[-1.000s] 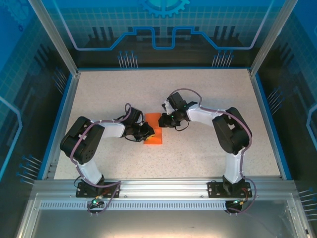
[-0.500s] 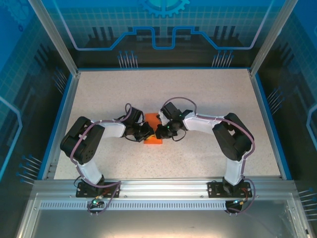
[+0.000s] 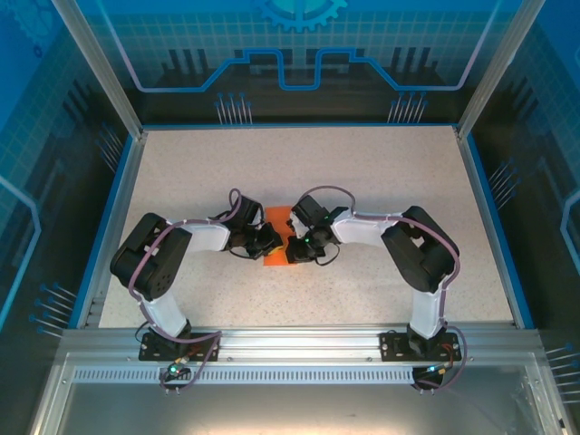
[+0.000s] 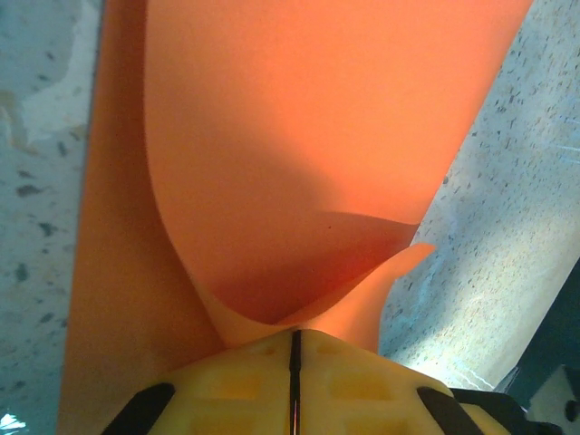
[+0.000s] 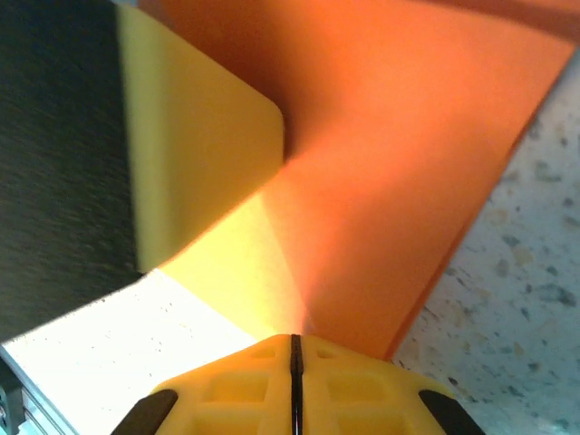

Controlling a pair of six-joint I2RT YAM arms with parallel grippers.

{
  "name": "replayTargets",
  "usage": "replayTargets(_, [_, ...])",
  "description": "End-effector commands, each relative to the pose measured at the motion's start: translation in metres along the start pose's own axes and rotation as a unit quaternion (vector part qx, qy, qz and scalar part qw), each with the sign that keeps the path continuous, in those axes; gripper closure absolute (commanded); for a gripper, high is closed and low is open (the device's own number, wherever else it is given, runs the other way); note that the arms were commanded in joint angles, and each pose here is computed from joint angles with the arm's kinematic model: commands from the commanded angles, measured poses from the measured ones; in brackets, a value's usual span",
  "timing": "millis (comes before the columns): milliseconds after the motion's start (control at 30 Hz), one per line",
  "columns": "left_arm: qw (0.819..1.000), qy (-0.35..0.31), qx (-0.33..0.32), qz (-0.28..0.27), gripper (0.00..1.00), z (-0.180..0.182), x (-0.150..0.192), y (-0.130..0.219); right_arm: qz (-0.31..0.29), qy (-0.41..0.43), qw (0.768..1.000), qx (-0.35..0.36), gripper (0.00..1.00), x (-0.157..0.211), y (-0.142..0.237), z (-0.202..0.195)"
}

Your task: Fold a paper plane with a square sheet of paper (pick it up from the middle)

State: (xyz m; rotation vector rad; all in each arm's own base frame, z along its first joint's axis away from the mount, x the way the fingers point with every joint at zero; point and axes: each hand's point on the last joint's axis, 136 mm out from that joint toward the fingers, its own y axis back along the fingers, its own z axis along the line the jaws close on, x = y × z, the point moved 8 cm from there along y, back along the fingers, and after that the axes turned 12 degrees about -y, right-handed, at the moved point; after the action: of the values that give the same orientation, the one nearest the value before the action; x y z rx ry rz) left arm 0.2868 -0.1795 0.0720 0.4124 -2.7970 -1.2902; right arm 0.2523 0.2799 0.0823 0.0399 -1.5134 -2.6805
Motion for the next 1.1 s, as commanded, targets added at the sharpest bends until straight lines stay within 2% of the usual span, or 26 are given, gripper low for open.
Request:
replayTargets(0, [0.998, 0.027, -0.058, 0.006, 0.88, 0.021, 0.010, -0.004, 0.021, -0.020, 1.000, -0.005, 0.90, 0.007, -0.005, -0.007])
replayTargets(300, [0.998, 0.027, -0.058, 0.004, 0.88, 0.020, 0.010, -0.003, -0.003, -0.004, 0.999, -0.040, 0.90, -0.001, 0.015, 0.010])
replayTargets(600, [0.998, 0.027, -0.058, 0.004, 0.89, 0.021, 0.010, -0.003, -0.001, -0.023, 1.000, -0.010, 0.90, -0.005, 0.003, -0.009])
replayTargets(867, [0.998, 0.026, -0.059, 0.003, 0.88, 0.020, 0.010, -0.003, 0.050, -0.044, 0.998, -0.023, 0.90, 0.012, -0.006, -0.027])
replayTargets(1067, [0.998, 0.026, -0.059, 0.003, 0.88, 0.021, 0.010, -0.003, 0.017, -0.023, 0.999, -0.045, 0.89, 0.003, 0.021, -0.010])
